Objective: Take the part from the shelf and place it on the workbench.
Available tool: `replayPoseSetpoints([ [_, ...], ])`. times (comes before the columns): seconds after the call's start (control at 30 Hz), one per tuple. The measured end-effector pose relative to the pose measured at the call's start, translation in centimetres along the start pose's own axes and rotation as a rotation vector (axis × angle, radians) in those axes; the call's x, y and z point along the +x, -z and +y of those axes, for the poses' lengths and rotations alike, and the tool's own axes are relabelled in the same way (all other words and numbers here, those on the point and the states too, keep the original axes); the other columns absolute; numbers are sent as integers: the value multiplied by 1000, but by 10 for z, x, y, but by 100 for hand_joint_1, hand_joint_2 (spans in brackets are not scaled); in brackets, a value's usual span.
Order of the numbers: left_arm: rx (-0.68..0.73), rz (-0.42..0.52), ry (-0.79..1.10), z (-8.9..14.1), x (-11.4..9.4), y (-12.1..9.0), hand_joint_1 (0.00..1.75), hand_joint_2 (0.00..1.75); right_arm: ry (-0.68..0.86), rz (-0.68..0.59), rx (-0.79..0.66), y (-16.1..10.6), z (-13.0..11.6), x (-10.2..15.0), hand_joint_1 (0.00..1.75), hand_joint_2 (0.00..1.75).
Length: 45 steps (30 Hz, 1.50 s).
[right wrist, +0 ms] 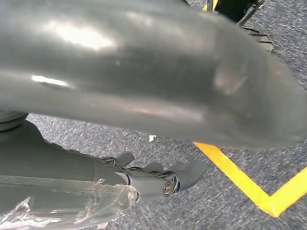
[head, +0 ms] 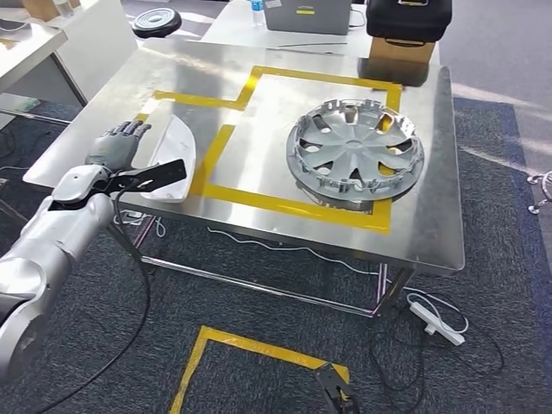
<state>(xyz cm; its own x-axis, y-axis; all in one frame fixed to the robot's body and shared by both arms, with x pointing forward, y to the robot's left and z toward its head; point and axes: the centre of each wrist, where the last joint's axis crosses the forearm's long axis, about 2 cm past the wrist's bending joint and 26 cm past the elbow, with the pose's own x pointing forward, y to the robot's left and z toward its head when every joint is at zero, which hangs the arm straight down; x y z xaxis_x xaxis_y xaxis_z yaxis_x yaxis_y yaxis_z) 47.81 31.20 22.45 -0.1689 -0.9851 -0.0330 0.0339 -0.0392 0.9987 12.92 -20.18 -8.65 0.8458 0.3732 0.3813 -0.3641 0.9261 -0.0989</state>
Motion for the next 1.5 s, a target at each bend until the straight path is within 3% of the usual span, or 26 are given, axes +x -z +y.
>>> replayPoseSetpoints([
  [1.5, -23, -21, 13, -1, 11, 2, 0, 0, 6, 6, 1, -1, 2, -6, 0, 0],
])
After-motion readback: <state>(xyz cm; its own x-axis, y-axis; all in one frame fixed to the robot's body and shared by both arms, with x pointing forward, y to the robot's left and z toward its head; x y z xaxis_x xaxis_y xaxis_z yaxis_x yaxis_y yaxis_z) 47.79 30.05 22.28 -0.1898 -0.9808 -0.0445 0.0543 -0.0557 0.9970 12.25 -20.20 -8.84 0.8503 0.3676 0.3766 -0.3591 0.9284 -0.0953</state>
